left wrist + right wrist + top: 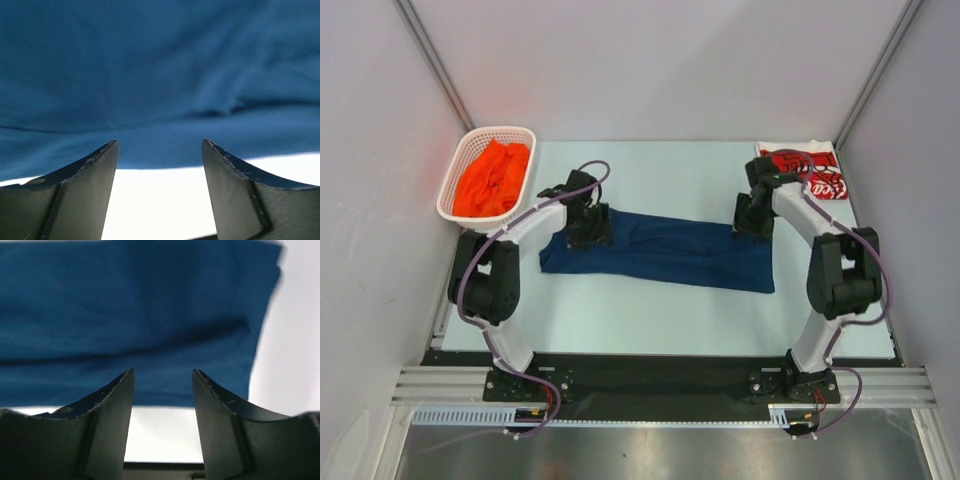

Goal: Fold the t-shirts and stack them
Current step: Fold the tshirt

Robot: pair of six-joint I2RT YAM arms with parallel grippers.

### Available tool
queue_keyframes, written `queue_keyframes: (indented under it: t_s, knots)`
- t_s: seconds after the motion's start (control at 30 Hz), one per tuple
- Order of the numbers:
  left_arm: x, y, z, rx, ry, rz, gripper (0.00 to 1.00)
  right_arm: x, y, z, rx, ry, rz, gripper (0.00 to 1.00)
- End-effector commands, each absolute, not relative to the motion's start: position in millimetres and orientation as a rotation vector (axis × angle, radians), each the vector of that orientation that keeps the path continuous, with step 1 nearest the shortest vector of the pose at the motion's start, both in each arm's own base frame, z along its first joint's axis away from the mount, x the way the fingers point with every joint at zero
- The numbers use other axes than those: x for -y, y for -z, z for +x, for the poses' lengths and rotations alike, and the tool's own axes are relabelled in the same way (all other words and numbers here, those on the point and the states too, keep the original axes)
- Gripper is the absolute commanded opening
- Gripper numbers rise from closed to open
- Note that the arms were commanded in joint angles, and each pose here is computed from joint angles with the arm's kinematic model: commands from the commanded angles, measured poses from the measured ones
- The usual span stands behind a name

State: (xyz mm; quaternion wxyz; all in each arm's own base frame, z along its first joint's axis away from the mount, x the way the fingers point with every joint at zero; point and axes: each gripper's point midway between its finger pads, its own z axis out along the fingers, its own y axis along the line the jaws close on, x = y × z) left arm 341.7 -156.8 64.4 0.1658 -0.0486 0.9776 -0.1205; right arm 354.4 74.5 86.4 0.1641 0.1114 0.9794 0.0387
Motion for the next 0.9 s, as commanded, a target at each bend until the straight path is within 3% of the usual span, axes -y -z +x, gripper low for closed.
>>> queue_keyframes:
  t_s: [0.0, 0.23, 0.43, 0.77, 0.87]
  knots:
    - [134, -67, 373, -2.718, 0.166, -0.216, 0.73, -79, -73, 379, -2.807, -0.025, 0.231, 0.56]
    - [136, -47, 405, -2.711, 0.120, -0.227, 0.73, -75, -57, 405, -2.810, 0.070, 0.169, 0.57]
    - [140, -24, 423, -2.764, 0.080, -0.170, 0.73, -58, -34, 399, -2.845, 0.099, 0.221, 0.56]
    - [159, -2, 450, -2.799, 0.145, -0.004, 0.72, -45, 14, 347, -2.968, 0.164, 0.331, 0.56]
    - [177, -6, 463, -2.774, 0.287, 0.111, 0.71, -52, 23, 319, -3.016, 0.147, 0.374, 0.56]
